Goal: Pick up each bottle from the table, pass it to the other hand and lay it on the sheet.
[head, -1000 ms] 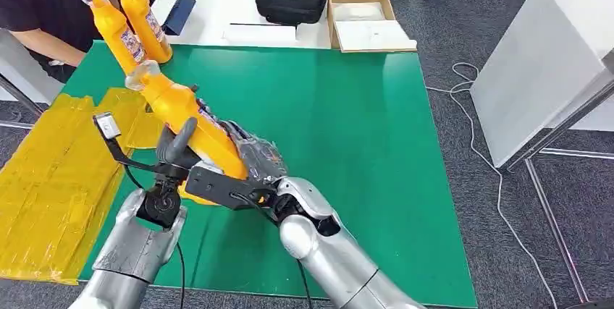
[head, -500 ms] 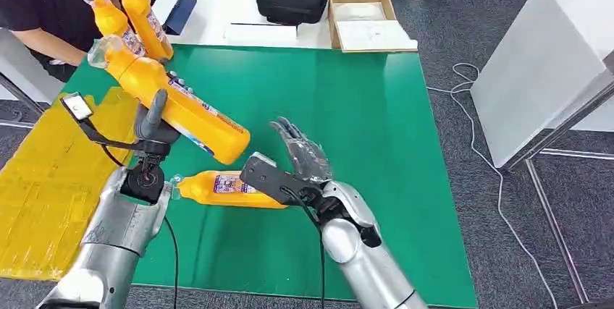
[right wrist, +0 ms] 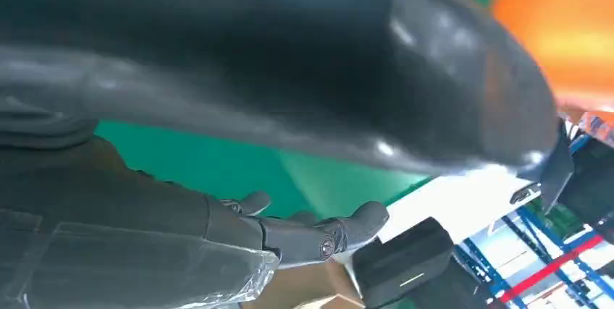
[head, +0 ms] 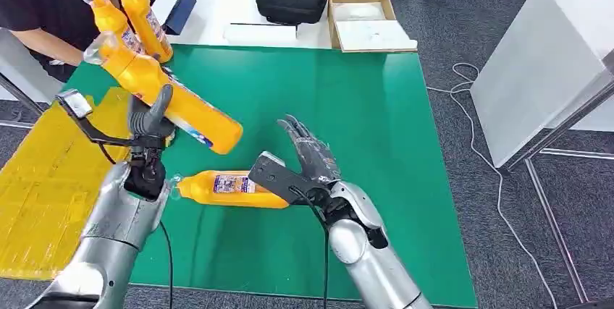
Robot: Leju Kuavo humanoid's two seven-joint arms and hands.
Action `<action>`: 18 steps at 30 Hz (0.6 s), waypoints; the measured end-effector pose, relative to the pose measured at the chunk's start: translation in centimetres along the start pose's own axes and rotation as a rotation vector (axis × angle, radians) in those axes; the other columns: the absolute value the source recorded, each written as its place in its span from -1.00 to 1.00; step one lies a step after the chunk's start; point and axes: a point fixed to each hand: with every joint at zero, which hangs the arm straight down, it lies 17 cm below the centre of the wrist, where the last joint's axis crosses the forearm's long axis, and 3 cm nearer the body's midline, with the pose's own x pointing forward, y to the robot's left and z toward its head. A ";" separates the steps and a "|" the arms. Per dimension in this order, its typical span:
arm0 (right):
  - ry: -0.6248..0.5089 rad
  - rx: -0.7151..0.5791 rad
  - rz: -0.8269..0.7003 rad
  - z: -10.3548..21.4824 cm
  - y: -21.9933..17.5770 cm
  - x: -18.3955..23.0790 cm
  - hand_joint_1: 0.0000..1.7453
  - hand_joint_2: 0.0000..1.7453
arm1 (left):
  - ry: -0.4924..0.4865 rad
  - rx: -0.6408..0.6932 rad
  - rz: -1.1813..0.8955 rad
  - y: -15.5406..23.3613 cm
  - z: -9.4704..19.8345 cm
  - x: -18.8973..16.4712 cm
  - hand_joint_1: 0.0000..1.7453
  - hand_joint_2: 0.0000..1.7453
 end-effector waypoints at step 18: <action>0.023 0.054 -0.001 2.1 3.5 -1.9 -1.00 -1.00 | -0.284 -0.031 -1.893 8.0 -2.1 3.3 1.00 1.00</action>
